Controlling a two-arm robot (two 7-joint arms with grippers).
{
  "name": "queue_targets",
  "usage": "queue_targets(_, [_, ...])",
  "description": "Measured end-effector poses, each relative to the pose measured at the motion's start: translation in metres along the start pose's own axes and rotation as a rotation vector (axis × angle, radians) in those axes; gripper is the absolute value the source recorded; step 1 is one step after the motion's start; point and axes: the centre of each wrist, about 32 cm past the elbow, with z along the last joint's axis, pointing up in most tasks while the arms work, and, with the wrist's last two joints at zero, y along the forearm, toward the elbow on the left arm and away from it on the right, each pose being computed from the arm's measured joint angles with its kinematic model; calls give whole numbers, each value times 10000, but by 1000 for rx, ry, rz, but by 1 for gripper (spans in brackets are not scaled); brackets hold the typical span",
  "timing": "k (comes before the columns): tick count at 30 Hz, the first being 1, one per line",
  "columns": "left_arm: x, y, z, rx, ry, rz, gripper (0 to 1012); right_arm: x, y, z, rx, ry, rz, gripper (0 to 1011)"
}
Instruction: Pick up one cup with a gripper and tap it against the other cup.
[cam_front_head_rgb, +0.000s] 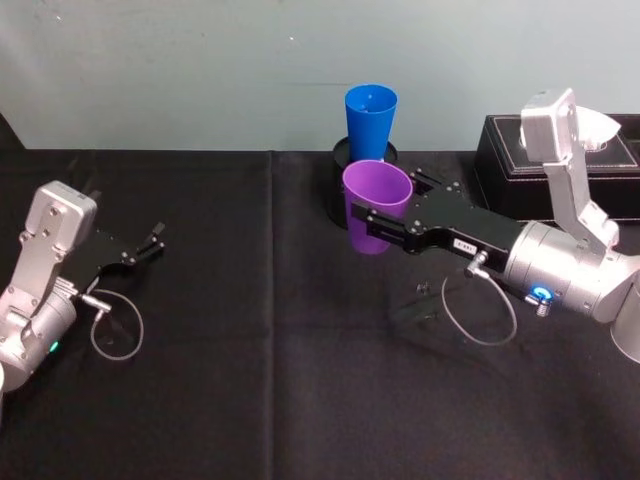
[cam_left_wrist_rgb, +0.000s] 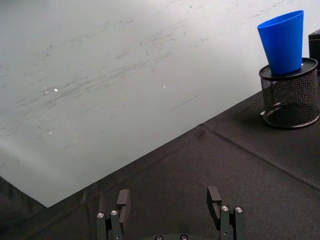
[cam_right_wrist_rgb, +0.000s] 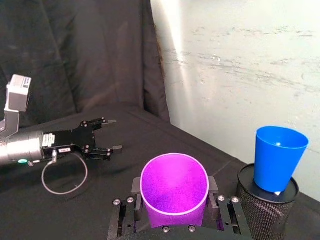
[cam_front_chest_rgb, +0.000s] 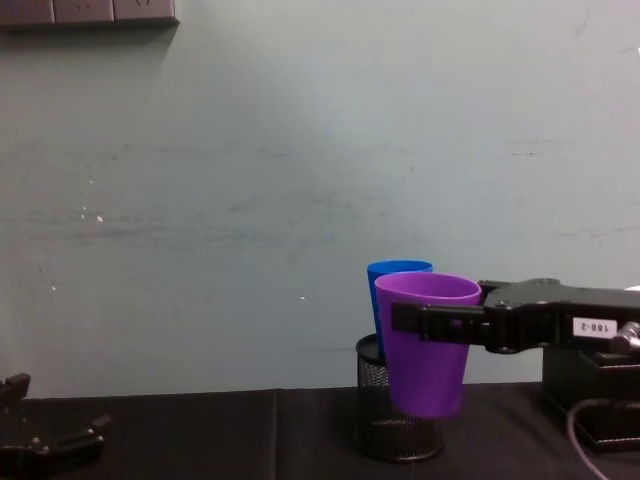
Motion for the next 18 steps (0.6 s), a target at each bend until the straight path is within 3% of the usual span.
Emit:
queue_targets(9, [0,0,0,0,0,0,1005,11,36,72,-15,-21,12,741])
queue_targets(18, [0,0,0,0,0,0,1005,9,42,70,-22,-20,12,741])
